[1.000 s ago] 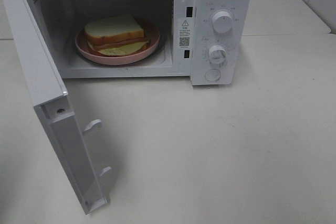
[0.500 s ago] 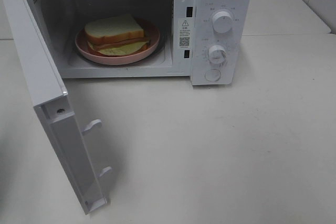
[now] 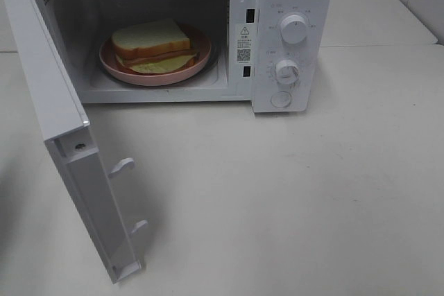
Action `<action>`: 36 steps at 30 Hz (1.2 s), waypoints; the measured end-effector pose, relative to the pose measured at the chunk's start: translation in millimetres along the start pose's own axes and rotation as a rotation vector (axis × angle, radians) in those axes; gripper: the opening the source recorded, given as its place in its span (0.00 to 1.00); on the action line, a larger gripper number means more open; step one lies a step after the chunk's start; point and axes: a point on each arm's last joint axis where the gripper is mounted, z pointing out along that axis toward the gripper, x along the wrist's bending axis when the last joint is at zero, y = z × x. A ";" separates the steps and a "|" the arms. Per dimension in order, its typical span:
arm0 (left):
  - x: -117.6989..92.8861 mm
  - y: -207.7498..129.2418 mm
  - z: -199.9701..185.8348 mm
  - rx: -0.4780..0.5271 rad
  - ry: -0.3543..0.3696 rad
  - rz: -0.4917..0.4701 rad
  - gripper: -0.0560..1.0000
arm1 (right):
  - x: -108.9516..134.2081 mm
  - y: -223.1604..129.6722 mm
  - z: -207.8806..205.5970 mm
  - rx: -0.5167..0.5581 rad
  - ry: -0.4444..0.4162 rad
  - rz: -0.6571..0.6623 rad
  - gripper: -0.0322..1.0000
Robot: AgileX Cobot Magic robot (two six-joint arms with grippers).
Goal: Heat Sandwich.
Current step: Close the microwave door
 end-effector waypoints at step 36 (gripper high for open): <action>-100.7 -23.3 69.3 -0.051 -0.541 0.054 0.05 | 0.0 0.0 0.0 0.000 0.000 0.000 0.78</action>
